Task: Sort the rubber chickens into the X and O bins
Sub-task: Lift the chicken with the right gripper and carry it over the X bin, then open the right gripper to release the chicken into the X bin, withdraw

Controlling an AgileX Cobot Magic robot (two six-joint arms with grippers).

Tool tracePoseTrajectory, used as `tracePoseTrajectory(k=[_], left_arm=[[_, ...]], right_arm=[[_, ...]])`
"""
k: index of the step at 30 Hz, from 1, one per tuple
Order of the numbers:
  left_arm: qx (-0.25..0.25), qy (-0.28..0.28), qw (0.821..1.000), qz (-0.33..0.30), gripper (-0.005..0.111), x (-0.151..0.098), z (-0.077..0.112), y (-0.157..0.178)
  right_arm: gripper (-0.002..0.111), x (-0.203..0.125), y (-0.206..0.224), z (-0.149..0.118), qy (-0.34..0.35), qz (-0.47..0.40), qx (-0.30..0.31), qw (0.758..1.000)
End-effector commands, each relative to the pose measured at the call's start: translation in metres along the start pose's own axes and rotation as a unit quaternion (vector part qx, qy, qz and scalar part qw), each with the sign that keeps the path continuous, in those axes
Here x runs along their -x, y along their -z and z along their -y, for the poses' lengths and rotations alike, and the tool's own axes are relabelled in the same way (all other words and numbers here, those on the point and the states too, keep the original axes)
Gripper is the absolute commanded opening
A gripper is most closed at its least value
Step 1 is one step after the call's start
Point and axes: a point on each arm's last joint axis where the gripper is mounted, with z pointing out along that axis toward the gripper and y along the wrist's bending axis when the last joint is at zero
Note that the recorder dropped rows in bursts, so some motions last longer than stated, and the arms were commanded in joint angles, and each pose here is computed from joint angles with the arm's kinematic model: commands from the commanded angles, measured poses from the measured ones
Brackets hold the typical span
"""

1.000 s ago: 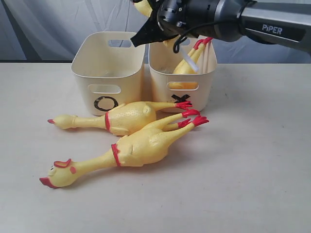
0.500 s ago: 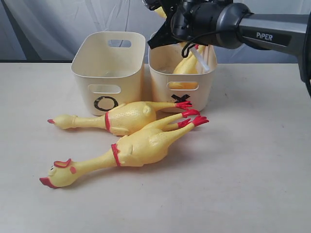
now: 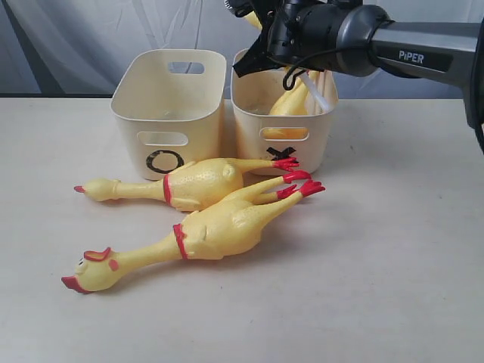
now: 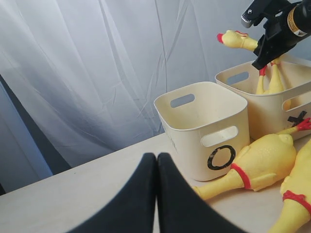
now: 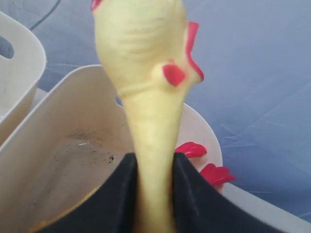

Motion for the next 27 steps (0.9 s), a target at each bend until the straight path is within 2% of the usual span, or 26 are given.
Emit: tracePoseTrajectory(k=[1, 3, 11, 18, 20, 22, 23, 27], left_arm=[[-0.003, 0.005, 1.000, 0.000, 0.000, -0.001, 0.001, 0.000], [-0.003, 0.005, 1.000, 0.000, 0.000, -0.001, 0.001, 0.000], [-0.003, 0.004, 1.000, 0.000, 0.000, -0.001, 0.001, 0.000], [-0.003, 0.004, 1.000, 0.000, 0.000, -0.001, 0.001, 0.000], [-0.003, 0.004, 1.000, 0.000, 0.000, -0.001, 0.001, 0.000], [-0.003, 0.004, 1.000, 0.000, 0.000, -0.001, 0.001, 0.000], [-0.003, 0.004, 1.000, 0.000, 0.000, -0.001, 0.001, 0.000], [-0.003, 0.004, 1.000, 0.000, 0.000, -0.001, 0.001, 0.000]], right_arm=[[0.042, 0.001, 0.000, 0.004, -0.005, -0.001, -0.006, 1.000], [0.047, 0.001, 0.000, 0.004, -0.006, -0.002, -0.007, 1.000], [0.046, 0.003, 0.002, 0.007, -0.009, 0.001, -0.009, 1.000], [0.044, 0.013, 0.021, 0.025, -0.035, -0.008, -0.035, 0.999], [0.033, 0.016, 0.030, 0.035, -0.034, -0.021, -0.057, 0.998], [0.014, 0.018, 0.039, 0.045, -0.029, -0.034, -0.078, 0.996], [0.001, 0.020, 0.045, 0.050, -0.031, -0.040, -0.087, 0.995], [-0.001, 0.030, 0.066, 0.063, -0.023, -0.040, -0.079, 0.996]])
